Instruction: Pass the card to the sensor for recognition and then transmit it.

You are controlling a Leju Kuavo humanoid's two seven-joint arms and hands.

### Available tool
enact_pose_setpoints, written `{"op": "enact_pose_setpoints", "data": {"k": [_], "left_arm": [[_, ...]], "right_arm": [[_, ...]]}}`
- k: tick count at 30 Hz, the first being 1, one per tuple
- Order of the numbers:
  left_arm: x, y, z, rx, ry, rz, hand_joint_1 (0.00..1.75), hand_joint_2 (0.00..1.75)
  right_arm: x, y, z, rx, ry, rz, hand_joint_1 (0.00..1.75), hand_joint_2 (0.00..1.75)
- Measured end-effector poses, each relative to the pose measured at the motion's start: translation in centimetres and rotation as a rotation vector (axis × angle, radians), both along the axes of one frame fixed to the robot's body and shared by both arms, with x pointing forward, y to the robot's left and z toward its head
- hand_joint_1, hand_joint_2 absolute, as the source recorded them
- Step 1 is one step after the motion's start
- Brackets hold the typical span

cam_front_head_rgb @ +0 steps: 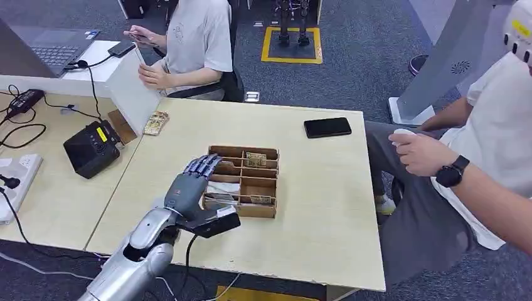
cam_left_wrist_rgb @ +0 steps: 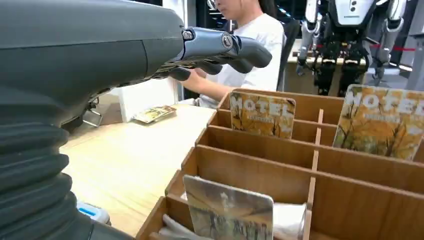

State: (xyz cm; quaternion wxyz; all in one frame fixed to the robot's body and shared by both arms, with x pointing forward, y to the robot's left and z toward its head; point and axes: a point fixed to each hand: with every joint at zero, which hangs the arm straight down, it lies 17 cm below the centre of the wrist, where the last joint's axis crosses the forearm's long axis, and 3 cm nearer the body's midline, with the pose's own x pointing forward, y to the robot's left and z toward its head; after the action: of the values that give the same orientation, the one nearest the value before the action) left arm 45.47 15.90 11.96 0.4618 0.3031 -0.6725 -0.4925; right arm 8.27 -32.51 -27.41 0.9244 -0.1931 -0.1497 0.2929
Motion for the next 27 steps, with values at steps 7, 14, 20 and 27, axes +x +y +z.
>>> {"op": "enact_pose_setpoints", "data": {"k": [7,14,20,27], "left_arm": [[-0.04,0.41,-0.45,0.014,0.011,-0.005,0.0,1.75],[-0.09,0.51,-0.63,0.016,0.017,-0.012,0.0,1.75],[-0.13,0.56,-0.72,0.014,0.022,-0.015,0.0,1.75],[-0.23,0.42,-0.72,-0.005,0.03,-0.025,0.0,1.75]], "right_arm": [[0.0,0.0,0.0,0.0,0.0,0.0,0.0,0.0],[0.01,0.01,0.0,0.0,-0.001,0.0,0.0,0.0],[0.0,-0.01,0.0,0.0,0.0,0.0,0.0,0.0],[0.0,0.0,0.0,0.0,0.0,0.0,0.0,0.0]]}}
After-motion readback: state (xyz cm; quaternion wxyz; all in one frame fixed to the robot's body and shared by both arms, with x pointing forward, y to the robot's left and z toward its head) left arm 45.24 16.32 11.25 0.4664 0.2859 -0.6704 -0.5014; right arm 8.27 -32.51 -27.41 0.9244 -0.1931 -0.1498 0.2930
